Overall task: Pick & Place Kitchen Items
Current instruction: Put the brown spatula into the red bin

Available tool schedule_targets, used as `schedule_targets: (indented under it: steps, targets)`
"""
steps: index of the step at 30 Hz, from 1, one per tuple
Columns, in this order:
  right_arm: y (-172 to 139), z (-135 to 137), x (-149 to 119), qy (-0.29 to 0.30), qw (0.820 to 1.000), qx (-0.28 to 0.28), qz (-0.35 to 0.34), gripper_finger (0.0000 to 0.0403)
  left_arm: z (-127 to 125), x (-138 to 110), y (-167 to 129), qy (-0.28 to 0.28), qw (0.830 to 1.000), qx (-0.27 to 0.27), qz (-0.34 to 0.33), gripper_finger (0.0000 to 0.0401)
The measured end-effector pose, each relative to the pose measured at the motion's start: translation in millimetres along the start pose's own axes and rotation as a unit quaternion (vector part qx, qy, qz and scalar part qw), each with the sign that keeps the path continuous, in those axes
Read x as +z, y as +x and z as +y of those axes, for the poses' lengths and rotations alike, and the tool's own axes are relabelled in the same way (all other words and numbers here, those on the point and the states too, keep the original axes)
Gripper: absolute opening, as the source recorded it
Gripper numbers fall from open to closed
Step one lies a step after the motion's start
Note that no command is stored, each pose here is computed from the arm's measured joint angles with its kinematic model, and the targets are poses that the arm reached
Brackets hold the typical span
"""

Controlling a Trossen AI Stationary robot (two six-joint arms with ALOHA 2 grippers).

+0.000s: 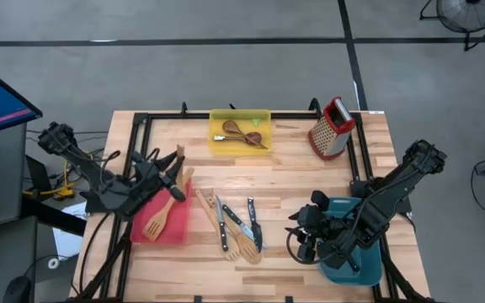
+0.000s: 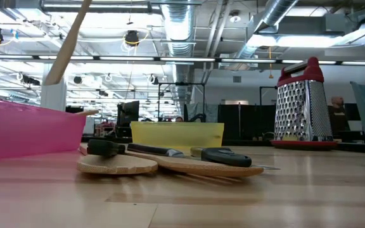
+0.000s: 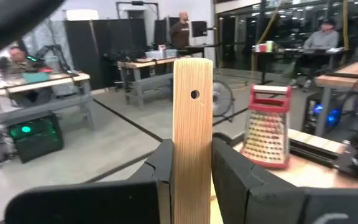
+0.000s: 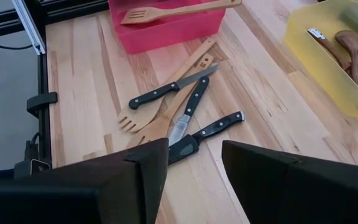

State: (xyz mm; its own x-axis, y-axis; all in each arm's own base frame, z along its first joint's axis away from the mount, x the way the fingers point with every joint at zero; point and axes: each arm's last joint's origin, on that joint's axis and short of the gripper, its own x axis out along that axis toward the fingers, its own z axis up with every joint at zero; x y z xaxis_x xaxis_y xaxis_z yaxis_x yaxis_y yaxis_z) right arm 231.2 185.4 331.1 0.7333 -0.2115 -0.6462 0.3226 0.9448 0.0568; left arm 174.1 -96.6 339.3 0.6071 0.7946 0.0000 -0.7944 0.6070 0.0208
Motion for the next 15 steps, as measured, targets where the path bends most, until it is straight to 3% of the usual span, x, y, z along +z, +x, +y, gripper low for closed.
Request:
schedule_targets:
  steps: [8, 13, 15]
  targets:
    - [0, 0, 0, -0.003, 1.000, -0.001, 0.001, 0.0163, 16, 3, -17, -0.039, 0.998, -0.048, 0.001, 0.0053]
    - [0, 0, 0, -0.003, 1.000, -0.001, 0.001, 0.0163, 44, 19, -16, -0.059, 0.996, -0.061, 0.001, 0.0053]
    - [0, 0, 0, -0.003, 1.000, -0.001, 0.001, 0.0163, 58, 27, -15, -0.084, 0.992, -0.094, -0.005, 0.0053]
